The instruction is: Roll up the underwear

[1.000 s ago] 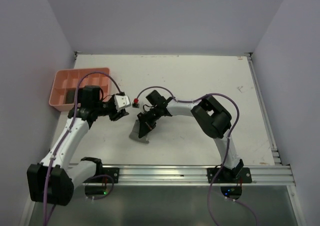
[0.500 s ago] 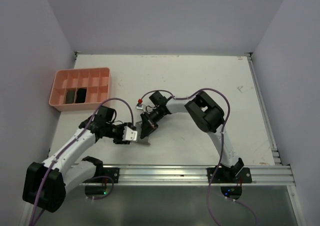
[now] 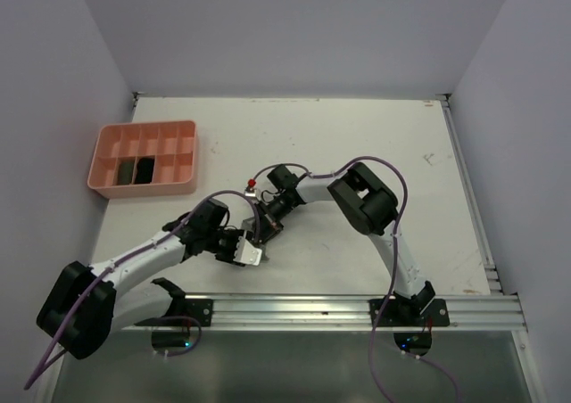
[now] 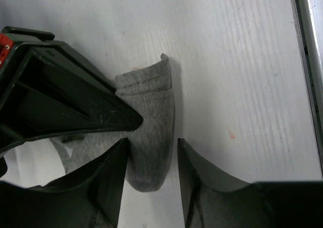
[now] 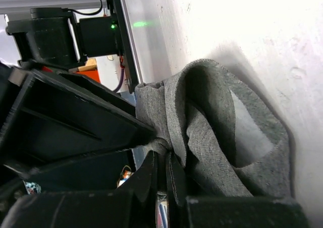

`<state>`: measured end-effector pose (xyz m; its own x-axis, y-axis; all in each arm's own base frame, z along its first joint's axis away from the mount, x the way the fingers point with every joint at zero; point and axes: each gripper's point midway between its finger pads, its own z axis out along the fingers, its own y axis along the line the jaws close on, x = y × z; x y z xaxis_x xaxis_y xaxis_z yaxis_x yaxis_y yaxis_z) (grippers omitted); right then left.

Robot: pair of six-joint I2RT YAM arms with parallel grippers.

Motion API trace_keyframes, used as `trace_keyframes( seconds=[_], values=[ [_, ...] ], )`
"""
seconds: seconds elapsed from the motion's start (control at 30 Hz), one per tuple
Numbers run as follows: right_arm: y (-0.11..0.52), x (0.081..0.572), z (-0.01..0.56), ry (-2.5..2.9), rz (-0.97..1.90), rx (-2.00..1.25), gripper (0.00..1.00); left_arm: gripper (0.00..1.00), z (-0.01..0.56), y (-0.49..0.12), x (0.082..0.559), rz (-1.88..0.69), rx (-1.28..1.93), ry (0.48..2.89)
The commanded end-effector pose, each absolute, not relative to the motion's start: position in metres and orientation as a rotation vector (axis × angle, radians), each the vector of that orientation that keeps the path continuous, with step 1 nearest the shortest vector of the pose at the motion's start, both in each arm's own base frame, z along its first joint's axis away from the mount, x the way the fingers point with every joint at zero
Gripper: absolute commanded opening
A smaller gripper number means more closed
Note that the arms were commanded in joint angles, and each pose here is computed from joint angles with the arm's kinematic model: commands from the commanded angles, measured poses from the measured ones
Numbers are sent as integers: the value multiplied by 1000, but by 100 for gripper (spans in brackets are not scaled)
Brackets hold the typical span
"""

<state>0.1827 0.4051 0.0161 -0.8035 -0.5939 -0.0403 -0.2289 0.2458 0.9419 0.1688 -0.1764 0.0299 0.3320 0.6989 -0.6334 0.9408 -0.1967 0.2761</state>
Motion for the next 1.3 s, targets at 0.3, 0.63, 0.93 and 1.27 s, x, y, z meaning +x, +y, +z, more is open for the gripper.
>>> trace_keyframes(
  seconds=[0.3,0.63,0.93,1.27],
  values=[
    [360,208,-51,-2600,-1211,656,20,0,-9,-168,157,-475,2109,1608],
    [318,328,97,-3191,-1413,588,55,0,-12,-171,130,-848,2248,1823],
    [273,311,162,-3509,-1392,954,50,0,-12,-176,167,-1186,2234,2106],
    [291,223,179,-3223,-1234,1877,50,0,-52,-185,205,-1236,2144,2411]
  ],
)
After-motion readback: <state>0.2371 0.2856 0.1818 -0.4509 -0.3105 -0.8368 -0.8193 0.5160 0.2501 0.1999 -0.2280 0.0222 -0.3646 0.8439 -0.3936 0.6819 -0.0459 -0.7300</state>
